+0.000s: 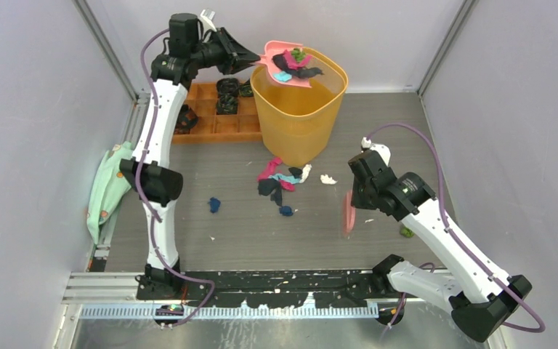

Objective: Sweep away the paper scraps from the table

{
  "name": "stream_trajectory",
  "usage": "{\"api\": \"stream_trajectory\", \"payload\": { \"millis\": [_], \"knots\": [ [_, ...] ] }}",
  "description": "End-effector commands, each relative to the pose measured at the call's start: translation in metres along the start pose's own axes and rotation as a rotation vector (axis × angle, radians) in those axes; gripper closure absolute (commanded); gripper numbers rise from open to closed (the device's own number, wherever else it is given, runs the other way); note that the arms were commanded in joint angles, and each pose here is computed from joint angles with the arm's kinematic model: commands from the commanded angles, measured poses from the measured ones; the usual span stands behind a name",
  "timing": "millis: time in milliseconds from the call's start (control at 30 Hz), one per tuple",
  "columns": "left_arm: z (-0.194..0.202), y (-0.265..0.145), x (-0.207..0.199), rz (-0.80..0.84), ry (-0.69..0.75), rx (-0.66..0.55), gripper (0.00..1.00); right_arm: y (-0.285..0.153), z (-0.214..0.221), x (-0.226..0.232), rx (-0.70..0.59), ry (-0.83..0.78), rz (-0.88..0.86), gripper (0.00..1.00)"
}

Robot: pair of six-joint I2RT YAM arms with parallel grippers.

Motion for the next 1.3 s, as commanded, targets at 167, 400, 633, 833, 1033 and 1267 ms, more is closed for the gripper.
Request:
{"api": "stream_trajectory", "payload": {
  "millis": [167, 400, 633, 833, 1033, 1267],
  "knots": [
    [0.009, -0.017, 0.038, -0.24, 0.253, 0.06, 1.0, -0.003, -0.003, 0.004, -0.022, 0.0, -0.059, 0.99],
    [0.004, -0.025, 0.013, -0.163, 0.363, 0.021, 0.99, 0.001, -0.001, 0.006, -0.011, -0.004, -0.058, 0.99],
    [0.002, -0.033, -0.014, -0.059, 0.451, -0.032, 0.99, 0.001, -0.003, 0.005, -0.022, 0.001, -0.049, 0.99],
    [-0.003, -0.069, -0.081, 0.24, 0.54, -0.179, 0.99, -0.019, -0.018, 0.016, -0.121, 0.087, -0.187, 1.0],
    [0.018, -0.15, -0.136, 0.376, 0.537, -0.304, 1.0, -0.048, -0.03, 0.07, -0.097, 0.257, -0.598, 0.99],
    [0.079, -0.197, -0.093, 0.016, 0.42, -0.276, 0.99, 0.007, -0.042, 0.15, 0.018, 0.593, -0.852, 0.99]
  ]
}}
Point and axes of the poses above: each gripper's point midway between its finger pads, its own y axis out along the fingers, its own x axis along the line the jaws close on, z = x × y, the point moved 6 cm from there along -y, back along the fingers, and after that the axes turned 14 degrees about y, right-handed, at the moved point
